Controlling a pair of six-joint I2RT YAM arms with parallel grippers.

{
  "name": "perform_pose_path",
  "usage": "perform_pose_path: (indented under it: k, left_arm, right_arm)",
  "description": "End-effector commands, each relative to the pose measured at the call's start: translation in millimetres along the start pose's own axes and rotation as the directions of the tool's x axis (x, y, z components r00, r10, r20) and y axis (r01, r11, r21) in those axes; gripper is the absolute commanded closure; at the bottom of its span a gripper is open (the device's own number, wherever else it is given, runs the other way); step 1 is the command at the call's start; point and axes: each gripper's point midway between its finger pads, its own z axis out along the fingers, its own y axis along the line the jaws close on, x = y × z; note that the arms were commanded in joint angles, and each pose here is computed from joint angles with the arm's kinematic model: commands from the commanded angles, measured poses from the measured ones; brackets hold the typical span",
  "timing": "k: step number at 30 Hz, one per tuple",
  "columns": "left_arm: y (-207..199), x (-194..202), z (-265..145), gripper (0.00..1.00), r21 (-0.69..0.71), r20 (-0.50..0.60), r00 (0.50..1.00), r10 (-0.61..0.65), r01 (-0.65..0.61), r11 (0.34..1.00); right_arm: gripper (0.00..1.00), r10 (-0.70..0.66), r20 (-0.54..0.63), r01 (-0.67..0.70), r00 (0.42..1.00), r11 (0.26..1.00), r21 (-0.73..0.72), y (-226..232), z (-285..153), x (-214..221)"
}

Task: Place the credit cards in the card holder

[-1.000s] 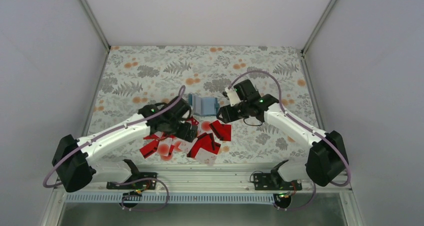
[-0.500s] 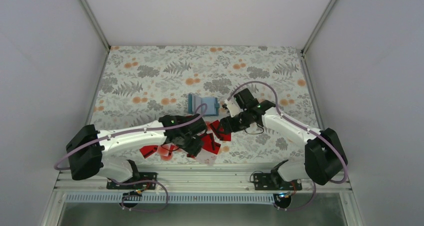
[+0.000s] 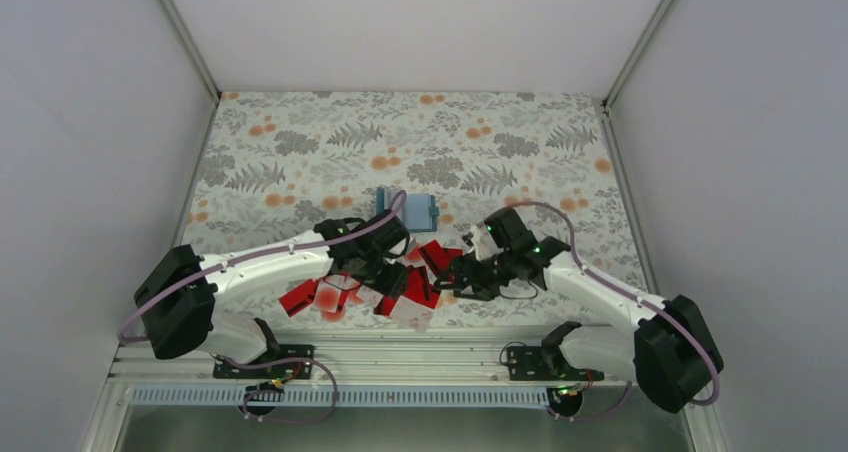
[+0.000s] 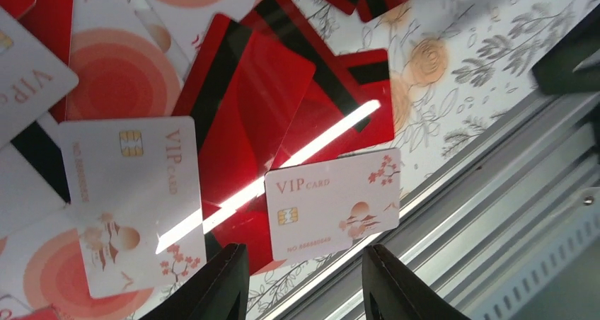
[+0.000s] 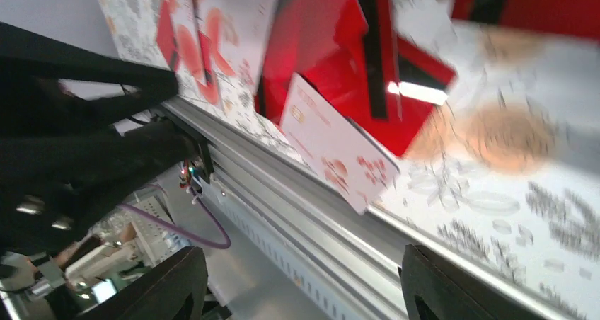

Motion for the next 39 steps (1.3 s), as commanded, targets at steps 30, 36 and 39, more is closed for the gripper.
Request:
perform_pose_path:
  k: [30,36,39]
  left_arm:
    - [1.7,1.5,44.9,0.69,0.186,-0.115,0.991,0.066,-0.044,0.982]
    - [5.2,6.8,48.6,0.69,0.179,-0.136,0.988,0.068,-0.043,0.983]
    - [6.5,8.9,50.2,0.69,0.176,-0.144,0.987,0.068,-0.042,0.984]
  right_arm:
    - [0.42,0.465,0.036,-0.464,0.884,0.885,-0.039,-29.6,63.8,53.8]
    - [0.45,0.454,0.054,-0.453,0.889,0.891,-0.023,-28.6,77.4,51.2]
    - [0.46,0.451,0.055,-0.451,0.891,0.892,-0.016,-29.5,83.7,51.2]
